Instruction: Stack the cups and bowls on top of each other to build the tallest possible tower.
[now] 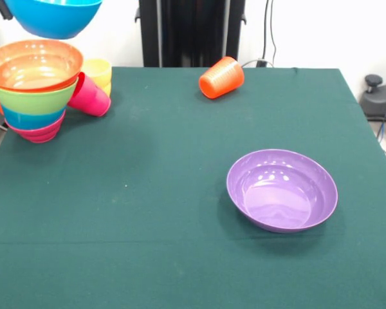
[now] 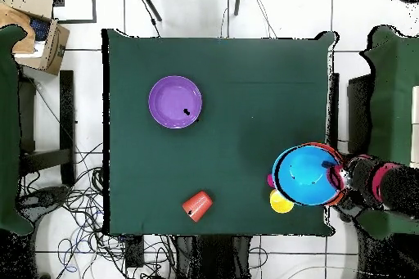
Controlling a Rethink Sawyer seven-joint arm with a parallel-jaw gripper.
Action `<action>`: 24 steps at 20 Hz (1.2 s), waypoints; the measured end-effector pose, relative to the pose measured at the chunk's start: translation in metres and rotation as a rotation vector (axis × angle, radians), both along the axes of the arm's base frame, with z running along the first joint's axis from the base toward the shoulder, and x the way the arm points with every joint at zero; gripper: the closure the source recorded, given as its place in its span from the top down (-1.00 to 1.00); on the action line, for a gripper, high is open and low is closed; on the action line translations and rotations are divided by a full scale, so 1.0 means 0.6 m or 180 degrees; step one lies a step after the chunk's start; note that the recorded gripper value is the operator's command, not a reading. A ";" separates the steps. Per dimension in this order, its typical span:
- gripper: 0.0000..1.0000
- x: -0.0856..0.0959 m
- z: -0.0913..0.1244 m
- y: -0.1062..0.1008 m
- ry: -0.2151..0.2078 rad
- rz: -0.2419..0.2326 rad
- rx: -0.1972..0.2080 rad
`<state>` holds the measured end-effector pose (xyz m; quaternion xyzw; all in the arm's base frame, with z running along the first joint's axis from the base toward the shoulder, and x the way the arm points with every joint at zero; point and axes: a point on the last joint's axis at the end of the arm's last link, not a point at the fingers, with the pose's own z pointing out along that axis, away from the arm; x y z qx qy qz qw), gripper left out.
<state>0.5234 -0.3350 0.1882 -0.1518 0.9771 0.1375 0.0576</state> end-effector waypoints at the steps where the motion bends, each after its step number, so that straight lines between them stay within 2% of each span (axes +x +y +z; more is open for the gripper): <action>1: -1.00 0.001 -0.001 -0.002 -0.0005 -0.0006 0.0000; 19: -1.00 -0.003 -0.082 -0.040 0.0021 -0.0118 0.0002; 20: 1.00 -0.003 -0.085 -0.041 0.0022 -0.0124 0.0008; 24: 1.00 -0.003 -0.085 -0.042 0.0022 -0.0126 0.0006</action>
